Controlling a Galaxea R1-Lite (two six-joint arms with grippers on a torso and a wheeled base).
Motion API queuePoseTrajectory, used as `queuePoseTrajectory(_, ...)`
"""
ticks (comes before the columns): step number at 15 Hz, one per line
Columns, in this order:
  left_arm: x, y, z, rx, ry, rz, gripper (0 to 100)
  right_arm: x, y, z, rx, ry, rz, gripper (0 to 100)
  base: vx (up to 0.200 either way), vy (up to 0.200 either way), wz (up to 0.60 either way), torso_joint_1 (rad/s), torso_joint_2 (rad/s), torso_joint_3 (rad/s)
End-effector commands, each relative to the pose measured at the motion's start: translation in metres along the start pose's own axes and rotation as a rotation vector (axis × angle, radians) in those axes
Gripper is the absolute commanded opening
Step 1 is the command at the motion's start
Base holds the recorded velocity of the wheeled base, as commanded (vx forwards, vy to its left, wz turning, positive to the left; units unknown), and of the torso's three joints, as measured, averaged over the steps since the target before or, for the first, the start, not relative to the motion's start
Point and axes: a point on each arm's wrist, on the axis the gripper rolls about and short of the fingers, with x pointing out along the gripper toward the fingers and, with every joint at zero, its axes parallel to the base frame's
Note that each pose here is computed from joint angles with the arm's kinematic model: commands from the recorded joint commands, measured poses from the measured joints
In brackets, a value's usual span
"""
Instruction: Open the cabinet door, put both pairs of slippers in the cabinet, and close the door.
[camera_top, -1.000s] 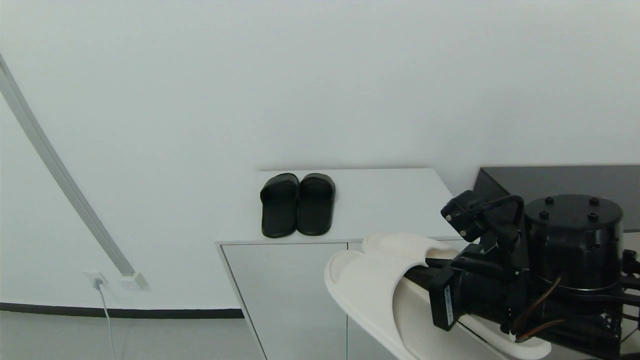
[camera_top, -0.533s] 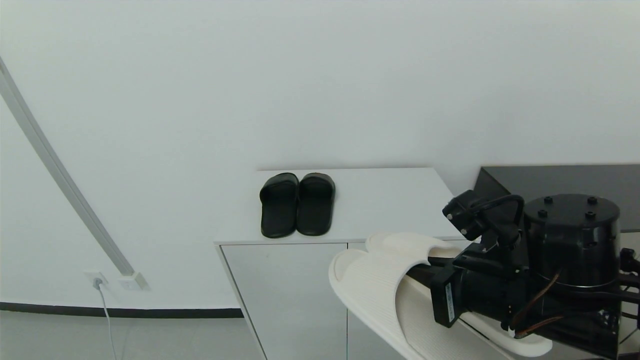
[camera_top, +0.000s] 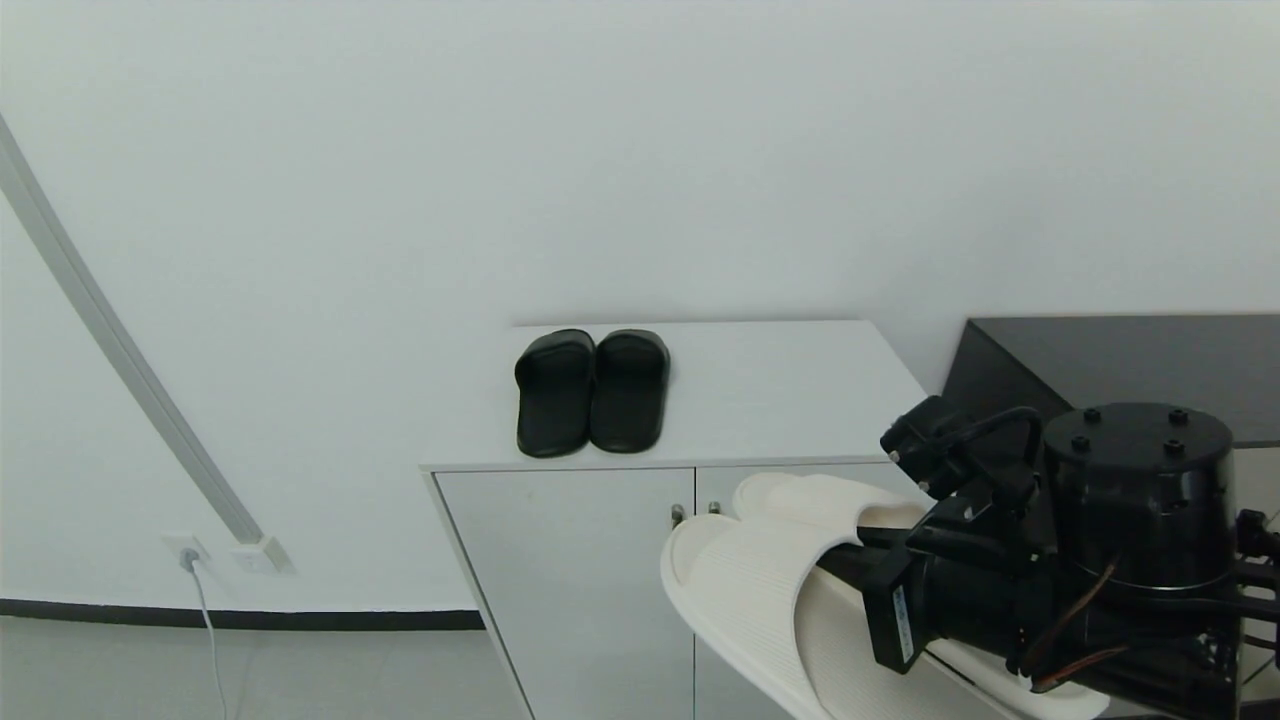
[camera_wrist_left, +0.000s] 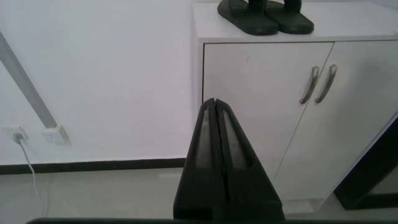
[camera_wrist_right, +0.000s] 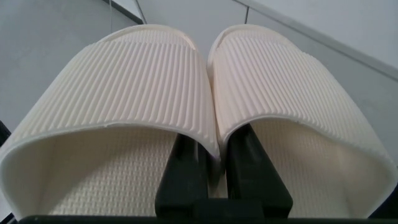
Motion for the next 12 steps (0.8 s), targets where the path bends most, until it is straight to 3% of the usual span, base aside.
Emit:
queuePoseTrajectory(1,0.0001,0.0,-0.0001,-0.002,0.002,0.0,0,0.0012,0.0002,-0.0007,0.0,0.004,0.0,0,0.0,0.0,0.0,-0.203,0.46,0.261)
queuePoseTrajectory(2,0.0001,-0.0001,-0.0001,-0.002,0.002,-0.002,0,0.0007,0.0001,-0.0013,-0.002,0.005,0.0,0,0.0,0.0,0.0,-0.222,0.51,0.29)
queuePoseTrajectory(3,0.0001,-0.0001,-0.0002,-0.002,0.003,-0.002,100,0.0003,0.0005,-0.0011,-0.002,0.004,0.002,0,0.0,0.0,0.0,-0.232,0.55,0.31)
queuePoseTrajectory(12,0.0001,0.0,-0.0001,-0.003,0.002,0.0,100,0.0016,0.0014,-0.0045,-0.009,0.018,0.005,0,0.0,0.0,0.0,-0.213,0.54,0.322)
